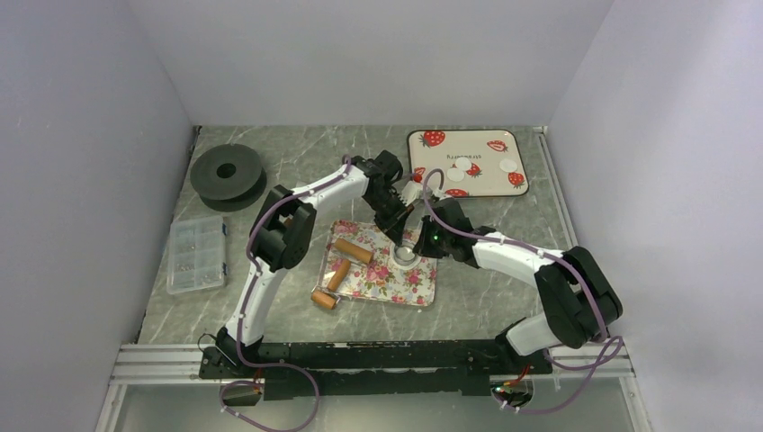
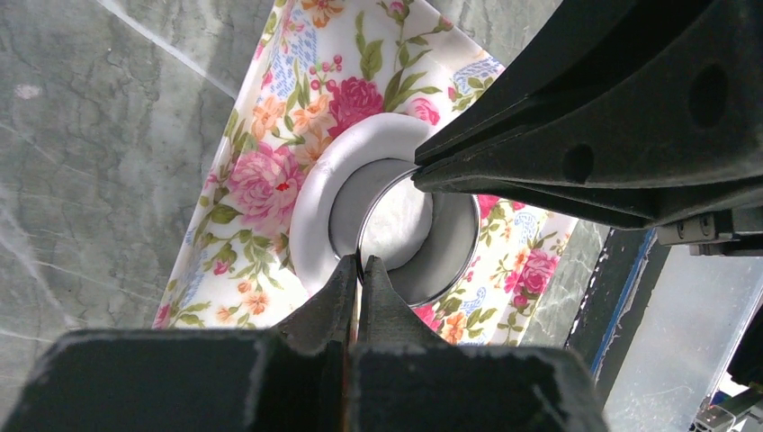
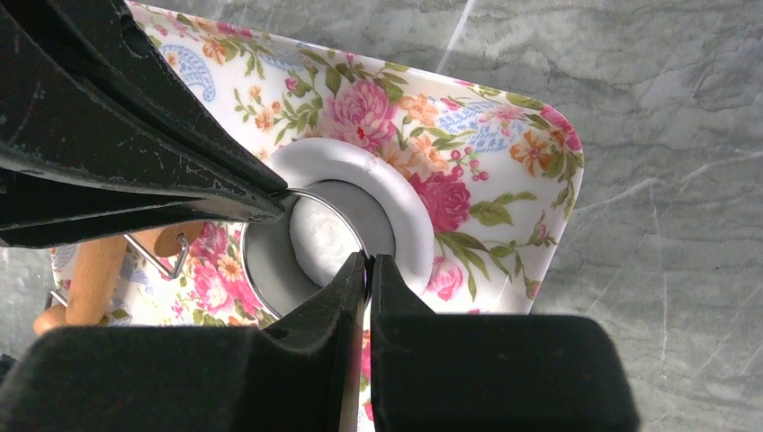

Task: Roll out the dumpling wrappers from the dough
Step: Press the dumpling wrapper on the work surface.

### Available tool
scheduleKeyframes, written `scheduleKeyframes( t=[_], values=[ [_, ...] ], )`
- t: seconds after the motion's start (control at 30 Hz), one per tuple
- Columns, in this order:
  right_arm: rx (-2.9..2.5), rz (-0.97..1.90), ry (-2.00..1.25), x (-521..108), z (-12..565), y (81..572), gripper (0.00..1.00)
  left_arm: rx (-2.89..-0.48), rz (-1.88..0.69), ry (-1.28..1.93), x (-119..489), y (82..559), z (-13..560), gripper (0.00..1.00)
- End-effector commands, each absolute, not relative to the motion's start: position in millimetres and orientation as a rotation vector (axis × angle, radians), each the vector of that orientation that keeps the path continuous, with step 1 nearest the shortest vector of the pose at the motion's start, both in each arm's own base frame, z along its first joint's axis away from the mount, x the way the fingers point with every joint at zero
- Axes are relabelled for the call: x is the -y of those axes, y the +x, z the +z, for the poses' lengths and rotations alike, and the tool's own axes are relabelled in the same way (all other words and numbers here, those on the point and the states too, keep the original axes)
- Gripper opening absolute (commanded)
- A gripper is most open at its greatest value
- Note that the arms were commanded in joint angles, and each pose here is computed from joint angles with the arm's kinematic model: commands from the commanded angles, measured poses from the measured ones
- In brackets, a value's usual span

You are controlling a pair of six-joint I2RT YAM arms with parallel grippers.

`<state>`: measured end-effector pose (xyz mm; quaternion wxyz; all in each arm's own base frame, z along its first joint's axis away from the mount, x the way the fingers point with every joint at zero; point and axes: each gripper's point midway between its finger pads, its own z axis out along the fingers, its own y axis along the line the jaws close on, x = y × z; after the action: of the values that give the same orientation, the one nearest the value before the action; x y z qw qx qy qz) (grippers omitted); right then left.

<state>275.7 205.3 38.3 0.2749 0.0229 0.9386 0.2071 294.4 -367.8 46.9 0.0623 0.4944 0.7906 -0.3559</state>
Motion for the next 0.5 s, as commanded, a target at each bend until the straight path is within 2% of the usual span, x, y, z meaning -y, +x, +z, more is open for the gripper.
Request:
scheduleKeyframes(
  t=[0.0,0.27,0.47],
  values=[
    [-2.541,0.508,0.084,-197,23,270,0.00,-2.519,-0.923,1.652,348,275,-6,0.00],
    [-2.519,0.472,0.026,-198,33,298,0.00,-2.524,-0.941,1.640,344,267,-1,0.00],
    [-2.551,0.508,0.087,-193,20,264,0.00,-2.505,-0.930,1.625,349,279,-1,0.00]
  ],
)
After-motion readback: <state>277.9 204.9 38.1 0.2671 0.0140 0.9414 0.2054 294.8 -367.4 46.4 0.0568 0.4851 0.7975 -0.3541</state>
